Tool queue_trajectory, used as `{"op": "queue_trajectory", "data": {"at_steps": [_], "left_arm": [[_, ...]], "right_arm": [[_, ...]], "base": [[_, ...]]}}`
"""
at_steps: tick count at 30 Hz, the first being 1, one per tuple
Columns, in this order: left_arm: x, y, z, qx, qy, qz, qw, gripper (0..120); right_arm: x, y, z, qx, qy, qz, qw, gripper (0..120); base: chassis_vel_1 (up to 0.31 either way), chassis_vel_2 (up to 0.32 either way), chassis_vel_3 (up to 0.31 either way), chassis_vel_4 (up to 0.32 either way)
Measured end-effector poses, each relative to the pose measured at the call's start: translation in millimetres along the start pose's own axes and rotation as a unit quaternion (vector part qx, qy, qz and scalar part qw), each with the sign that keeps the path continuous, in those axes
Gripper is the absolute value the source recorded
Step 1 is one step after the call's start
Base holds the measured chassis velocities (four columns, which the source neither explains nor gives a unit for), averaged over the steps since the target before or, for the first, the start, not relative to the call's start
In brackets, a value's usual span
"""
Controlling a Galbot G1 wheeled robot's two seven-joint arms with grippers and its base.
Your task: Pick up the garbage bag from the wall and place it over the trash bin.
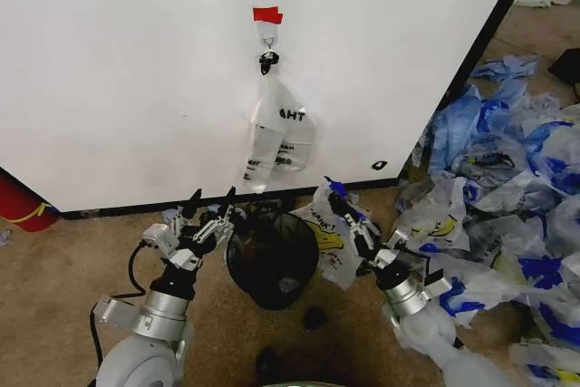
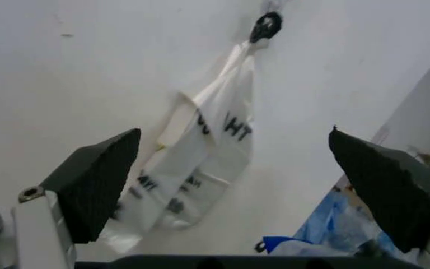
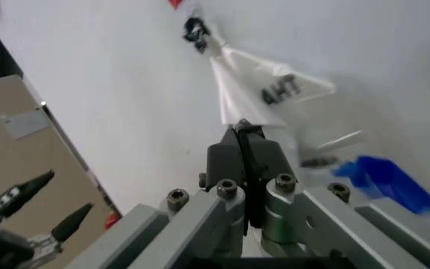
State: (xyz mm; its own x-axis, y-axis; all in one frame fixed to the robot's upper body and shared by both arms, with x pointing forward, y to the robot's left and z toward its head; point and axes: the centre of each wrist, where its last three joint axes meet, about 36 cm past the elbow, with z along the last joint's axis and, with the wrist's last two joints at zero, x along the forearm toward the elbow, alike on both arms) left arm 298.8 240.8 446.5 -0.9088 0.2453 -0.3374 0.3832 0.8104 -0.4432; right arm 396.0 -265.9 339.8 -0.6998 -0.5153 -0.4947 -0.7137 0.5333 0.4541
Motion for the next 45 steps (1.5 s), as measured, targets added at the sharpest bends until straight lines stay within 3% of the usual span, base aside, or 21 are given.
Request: {"op": "queue_trajectory", "data": {"at_steps": [5,14,18,27,31,36,45], "left_arm": [[-5,5,2,-0.008,0.006,-0.003,0.9999,99],[-11,7,7,-0.006,0.008,-0.005,0.9999,99],[-13,-6,11,0.011,0.008,0.006,0.9999,98],[-18,-5,33,0.020,0.025,0.009,0.9994,98],[-20,-4,34,0.020,0.027,0.009,0.9994,98],[-14,-13,27,0.025,0.029,0.016,0.9991,98],[-5,-10,29,0.015,0.028,0.011,0.9994,98]], "right_arm": [[8,-15,1,0.007,0.002,0.011,1.000,0],[9,-10,8,0.012,0.009,0.004,1.000,0],[11,4,4,0.013,0.007,-0.002,1.000,0],[15,-3,-6,0.035,0.001,0.003,0.999,0],[12,6,-9,0.039,0.009,-0.024,0.999,0],[19,14,-42,0.069,0.057,-0.092,0.992,0],[17,30,-65,0.077,0.072,-0.125,0.987,0]], "base": [[0.000,0.000,0.000,0.000],[0.000,0.000,0.000,0.000],[0.000,0.000,0.000,0.000],[0.000,0.000,0.000,0.000],[0.000,0.000,0.000,0.000],[0.000,0.000,0.000,0.000],[0.000,0.000,0.000,0.000]]}}
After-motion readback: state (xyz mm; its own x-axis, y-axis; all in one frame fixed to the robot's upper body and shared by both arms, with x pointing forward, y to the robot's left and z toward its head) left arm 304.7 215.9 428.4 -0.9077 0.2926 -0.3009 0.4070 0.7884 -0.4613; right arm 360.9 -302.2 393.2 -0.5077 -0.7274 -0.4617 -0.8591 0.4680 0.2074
